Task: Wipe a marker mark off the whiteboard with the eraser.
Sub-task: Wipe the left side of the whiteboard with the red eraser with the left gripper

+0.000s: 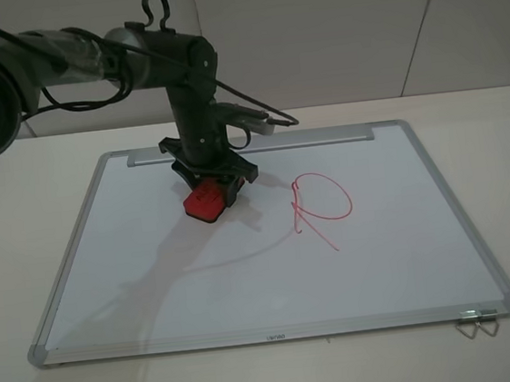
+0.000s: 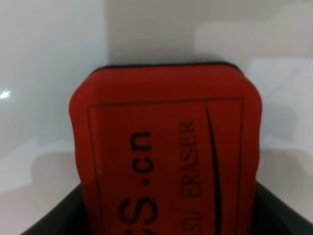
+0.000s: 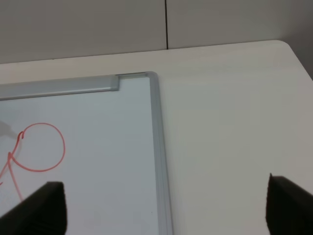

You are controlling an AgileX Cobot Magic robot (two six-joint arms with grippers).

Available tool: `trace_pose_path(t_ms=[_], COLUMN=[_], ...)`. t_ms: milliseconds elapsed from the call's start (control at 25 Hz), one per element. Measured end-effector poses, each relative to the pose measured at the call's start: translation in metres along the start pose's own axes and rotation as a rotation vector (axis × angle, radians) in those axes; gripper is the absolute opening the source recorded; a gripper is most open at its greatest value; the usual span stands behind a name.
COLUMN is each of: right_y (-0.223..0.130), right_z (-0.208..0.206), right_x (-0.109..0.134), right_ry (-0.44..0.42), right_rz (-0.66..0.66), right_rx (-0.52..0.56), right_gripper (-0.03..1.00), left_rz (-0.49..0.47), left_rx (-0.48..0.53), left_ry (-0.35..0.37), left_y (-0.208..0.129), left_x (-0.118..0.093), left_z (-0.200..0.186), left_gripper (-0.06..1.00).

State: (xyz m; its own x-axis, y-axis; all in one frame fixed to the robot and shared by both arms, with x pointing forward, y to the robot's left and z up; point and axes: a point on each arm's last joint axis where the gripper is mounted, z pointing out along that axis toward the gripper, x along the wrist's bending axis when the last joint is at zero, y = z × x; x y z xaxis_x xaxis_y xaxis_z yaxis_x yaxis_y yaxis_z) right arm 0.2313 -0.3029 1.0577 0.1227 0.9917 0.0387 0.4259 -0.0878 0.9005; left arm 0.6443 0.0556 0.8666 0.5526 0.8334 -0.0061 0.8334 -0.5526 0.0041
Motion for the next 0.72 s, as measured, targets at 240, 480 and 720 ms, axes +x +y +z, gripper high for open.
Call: trace_pose_path(t_ms=[240,480,720], right_y=[0.000,0.000,0.000], right_z=[0.000,0.000,0.000], right_x=[0.000,0.000,0.000], right_ry=[0.000,0.000,0.000], right_rz=[0.000,0.000,0.000], right_rx=[0.000,0.000,0.000], right_gripper=[0.72,0.72,0.72], left_rz=[-0.037,-0.060,-0.120], left_rx=[0.062,0.121,0.007], left_ry=[0.015,0.053,0.071], left_y=[-0.018,-0.049,-0.062], left_x=[0.017,0.030,0.039], left_z=[-0.005,-0.011,-0.059], left_gripper=[0.57,0.57,0.57])
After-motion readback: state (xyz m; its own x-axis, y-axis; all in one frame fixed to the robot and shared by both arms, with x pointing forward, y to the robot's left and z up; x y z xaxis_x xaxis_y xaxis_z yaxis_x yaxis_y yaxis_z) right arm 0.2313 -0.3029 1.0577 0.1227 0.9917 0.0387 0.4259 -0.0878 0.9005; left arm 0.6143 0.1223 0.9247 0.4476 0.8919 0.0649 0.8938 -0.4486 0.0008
